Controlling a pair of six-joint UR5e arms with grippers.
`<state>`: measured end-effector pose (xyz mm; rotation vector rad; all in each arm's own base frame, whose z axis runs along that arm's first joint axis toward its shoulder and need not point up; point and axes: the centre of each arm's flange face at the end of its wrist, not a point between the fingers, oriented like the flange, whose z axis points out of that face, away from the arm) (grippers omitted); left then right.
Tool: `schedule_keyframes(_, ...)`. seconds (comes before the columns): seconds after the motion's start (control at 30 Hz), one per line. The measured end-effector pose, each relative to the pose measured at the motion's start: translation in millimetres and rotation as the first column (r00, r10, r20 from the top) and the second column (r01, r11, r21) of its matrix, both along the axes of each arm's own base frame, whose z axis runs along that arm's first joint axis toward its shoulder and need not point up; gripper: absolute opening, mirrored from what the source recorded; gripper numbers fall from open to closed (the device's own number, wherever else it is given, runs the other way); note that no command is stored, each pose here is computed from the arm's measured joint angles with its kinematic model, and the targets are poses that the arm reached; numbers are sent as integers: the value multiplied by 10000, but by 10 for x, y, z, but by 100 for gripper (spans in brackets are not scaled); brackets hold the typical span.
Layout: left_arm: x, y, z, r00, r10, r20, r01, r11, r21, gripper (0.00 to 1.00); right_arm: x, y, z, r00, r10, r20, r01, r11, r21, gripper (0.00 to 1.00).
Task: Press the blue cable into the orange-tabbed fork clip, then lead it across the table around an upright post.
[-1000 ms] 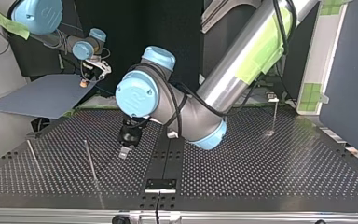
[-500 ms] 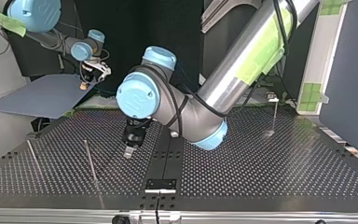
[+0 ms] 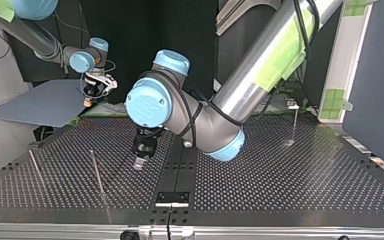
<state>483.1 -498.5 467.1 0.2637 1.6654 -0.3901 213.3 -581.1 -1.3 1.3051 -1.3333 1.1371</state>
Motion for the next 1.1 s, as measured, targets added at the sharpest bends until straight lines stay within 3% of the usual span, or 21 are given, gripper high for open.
schedule_keyframes(0.17,0,0,-1,10000,1,-9,-1,10000,-12,100,130,-118,329,9976,462,508,-447,9986,-290,0)
schedule_keyframes(0.43,-3,10,-8,10000,17,-97,-17,10000,-5,100,316,-295,897,9916,1077,711,-1017,9913,-839,0)
schedule_keyframes(0.6,18,33,-9,9999,62,-113,-62,10000,-2,100,380,-284,1175,9867,1426,783,-1354,9867,-904,0)
schedule_keyframes(0.77,50,67,-10,9998,130,-124,-130,9999,4,100,423,-246,1412,9788,1786,999,-1697,9813,-912,0)
schedule_keyframes(0.93,84,103,-11,9997,202,-137,-202,9998,14,100,434,-201,1630,9757,1881,1119,-1785,9798,-904,0)
schedule_keyframes(1.1,105,124,-12,9996,228,-146,-228,9997,4,100,423,-130,1846,9723,1859,1416,-1753,9809,-842,0)
